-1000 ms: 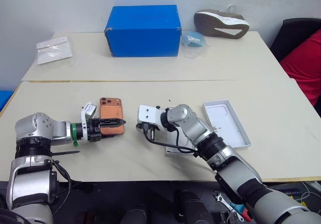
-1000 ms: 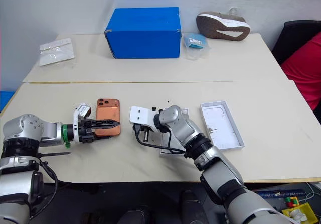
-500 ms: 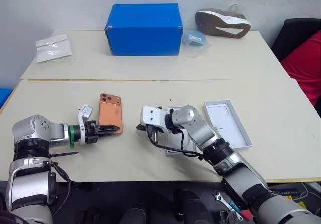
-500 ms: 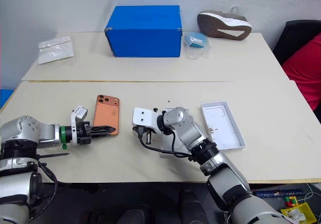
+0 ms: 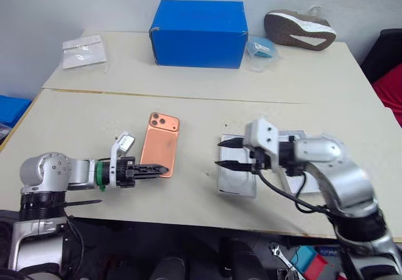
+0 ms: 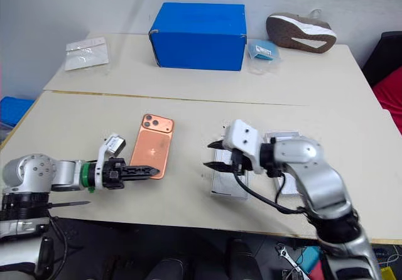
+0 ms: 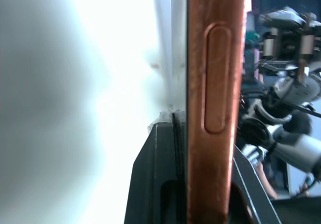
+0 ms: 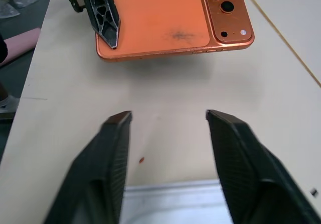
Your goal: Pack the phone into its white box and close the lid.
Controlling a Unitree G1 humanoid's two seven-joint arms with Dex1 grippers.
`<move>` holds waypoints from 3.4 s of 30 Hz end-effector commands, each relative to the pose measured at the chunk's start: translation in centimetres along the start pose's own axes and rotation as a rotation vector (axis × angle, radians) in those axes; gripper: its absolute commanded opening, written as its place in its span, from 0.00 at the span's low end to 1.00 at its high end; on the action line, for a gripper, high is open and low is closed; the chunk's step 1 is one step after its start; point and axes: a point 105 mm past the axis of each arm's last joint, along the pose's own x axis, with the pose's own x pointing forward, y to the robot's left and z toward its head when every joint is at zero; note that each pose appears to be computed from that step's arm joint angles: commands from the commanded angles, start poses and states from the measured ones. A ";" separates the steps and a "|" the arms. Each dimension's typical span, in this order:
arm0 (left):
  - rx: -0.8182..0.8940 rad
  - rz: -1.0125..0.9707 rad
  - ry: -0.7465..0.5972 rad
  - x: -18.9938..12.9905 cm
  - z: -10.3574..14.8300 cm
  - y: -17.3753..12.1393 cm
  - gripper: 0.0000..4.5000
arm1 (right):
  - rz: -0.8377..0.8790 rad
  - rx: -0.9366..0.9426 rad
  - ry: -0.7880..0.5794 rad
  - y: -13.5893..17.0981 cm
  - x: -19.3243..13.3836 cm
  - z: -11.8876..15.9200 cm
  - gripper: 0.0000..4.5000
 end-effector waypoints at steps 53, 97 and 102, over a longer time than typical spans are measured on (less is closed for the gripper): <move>-0.158 -0.024 0.170 16.8 -3.0 -3.1 0.57 | -0.396 0.089 0.145 1.7 -7.6 -2.3 1.00; 0.182 0.038 0.407 15.1 -2.1 -5.8 1.00 | -0.410 0.067 0.125 1.9 -6.6 -3.0 1.00; 0.224 0.048 0.437 15.1 -2.3 -5.8 1.00 | -0.409 0.066 0.121 1.8 -6.6 -2.9 1.00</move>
